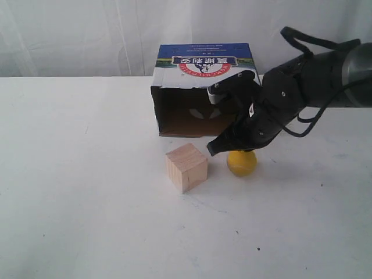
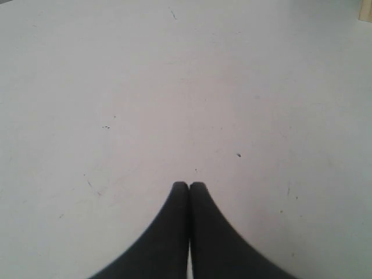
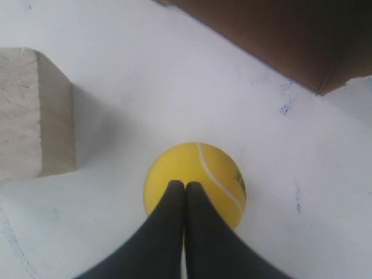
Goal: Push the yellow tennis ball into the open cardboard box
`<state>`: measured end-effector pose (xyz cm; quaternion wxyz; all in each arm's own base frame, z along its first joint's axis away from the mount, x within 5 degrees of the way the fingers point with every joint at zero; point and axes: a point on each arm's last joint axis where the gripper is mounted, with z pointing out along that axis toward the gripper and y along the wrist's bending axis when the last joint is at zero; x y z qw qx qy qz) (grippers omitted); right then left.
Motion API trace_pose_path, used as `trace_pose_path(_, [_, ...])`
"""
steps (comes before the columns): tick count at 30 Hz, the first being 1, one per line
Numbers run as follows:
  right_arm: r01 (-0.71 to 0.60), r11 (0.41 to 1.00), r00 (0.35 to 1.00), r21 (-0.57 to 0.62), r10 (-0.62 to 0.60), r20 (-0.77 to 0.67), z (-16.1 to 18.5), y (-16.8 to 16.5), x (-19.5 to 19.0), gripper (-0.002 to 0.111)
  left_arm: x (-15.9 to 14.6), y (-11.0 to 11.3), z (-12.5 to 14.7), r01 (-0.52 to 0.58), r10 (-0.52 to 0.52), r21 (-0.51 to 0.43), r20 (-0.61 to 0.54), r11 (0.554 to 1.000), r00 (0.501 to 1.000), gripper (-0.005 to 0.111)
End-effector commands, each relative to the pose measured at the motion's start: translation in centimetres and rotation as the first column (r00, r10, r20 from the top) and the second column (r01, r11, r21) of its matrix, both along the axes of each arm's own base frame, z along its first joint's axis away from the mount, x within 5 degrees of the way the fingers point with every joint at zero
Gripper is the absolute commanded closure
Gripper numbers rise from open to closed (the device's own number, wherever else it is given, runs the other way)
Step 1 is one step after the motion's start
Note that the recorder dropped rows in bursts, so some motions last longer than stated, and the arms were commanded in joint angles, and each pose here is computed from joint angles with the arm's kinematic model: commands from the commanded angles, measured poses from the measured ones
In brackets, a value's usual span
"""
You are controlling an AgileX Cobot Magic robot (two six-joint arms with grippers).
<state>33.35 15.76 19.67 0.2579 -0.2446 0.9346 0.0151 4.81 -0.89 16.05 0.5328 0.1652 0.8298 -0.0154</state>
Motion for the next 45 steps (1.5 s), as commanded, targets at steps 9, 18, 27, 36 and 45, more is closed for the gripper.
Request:
trace_pose_path(9, [0.013,0.998,0.998,-0.069,-0.017,-0.057,2.2,-1.4,-1.4,0.108,-0.1,0.0,-0.2,0.005,-0.005,0.008,-0.008,1.000,1.000,0.107])
trace_pose_path(18, [0.004,0.995,0.989,-0.103,-0.019,-0.145,-0.3,-1.5,-2.4,0.108,-0.1,0.0,-0.2,0.005,-0.005,0.008,-0.008,1.000,1.000,0.107])
trace_pose_path(27, [-0.011,0.996,0.991,-0.091,-0.002,-0.136,-2.5,-0.9,-1.3,0.108,-0.1,0.0,-0.2,0.005,-0.005,0.008,-0.008,1.000,1.000,0.107])
trace_pose_path(36, [-0.011,0.998,1.000,-0.056,0.010,-0.030,1.2,-0.3,0.0,0.108,-0.1,0.0,-0.2,0.005,-0.005,0.008,-0.008,1.000,1.000,0.107])
trace_pose_path(45, [-0.001,0.996,0.997,-0.085,-0.006,-0.076,1.6,-0.7,-0.5,0.108,-0.1,0.0,-0.2,0.005,-0.005,0.008,-0.008,1.000,1.000,0.107])
